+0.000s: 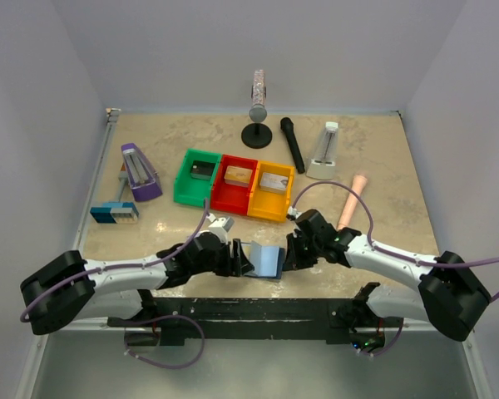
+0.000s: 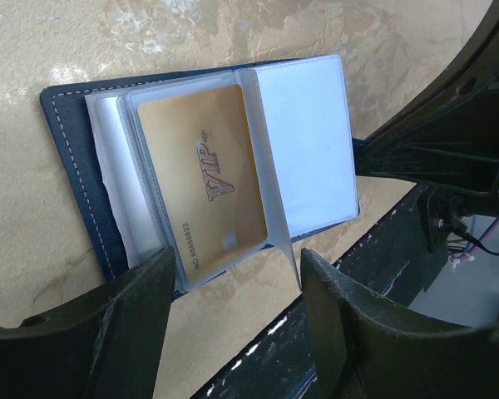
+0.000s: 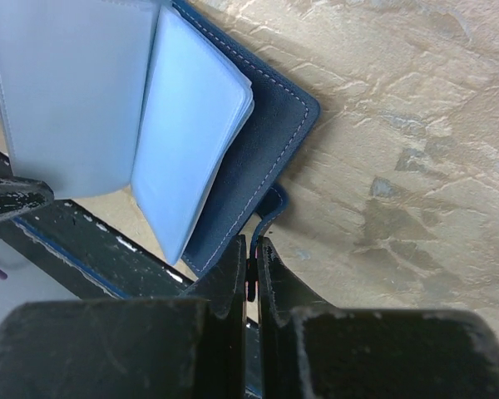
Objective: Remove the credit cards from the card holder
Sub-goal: Remove the credit card from the card holder.
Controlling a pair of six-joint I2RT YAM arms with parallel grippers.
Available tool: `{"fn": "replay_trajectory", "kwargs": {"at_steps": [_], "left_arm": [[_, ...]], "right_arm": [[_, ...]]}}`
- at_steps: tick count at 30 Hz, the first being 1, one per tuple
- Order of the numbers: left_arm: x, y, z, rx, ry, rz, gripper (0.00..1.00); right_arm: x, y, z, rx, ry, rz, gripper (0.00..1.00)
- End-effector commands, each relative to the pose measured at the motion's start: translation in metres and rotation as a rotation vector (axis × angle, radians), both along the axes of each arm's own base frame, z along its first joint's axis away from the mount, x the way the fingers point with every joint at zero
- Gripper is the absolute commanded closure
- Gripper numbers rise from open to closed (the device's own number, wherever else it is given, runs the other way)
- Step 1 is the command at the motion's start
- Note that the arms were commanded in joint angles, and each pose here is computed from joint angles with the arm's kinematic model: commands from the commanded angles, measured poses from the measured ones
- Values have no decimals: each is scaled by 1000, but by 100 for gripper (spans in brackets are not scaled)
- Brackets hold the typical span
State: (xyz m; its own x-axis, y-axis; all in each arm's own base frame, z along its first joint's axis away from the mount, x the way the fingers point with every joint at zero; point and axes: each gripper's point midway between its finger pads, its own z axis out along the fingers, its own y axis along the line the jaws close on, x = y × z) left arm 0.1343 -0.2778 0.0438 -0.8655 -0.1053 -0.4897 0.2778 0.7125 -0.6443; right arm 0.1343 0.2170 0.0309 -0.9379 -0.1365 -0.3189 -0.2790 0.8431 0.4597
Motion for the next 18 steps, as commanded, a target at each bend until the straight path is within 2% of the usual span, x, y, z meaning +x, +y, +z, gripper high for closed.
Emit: {"fn": "replay_trajectory", "kwargs": {"at_steps": [1, 18], "left_arm": [[5, -32, 37, -111, -68, -67, 35], [10, -26, 51, -86, -119, -55, 35]], "right_arm": [[8, 14, 16, 56, -34, 25, 100], [6, 12, 15, 50, -33, 26, 100]]}}
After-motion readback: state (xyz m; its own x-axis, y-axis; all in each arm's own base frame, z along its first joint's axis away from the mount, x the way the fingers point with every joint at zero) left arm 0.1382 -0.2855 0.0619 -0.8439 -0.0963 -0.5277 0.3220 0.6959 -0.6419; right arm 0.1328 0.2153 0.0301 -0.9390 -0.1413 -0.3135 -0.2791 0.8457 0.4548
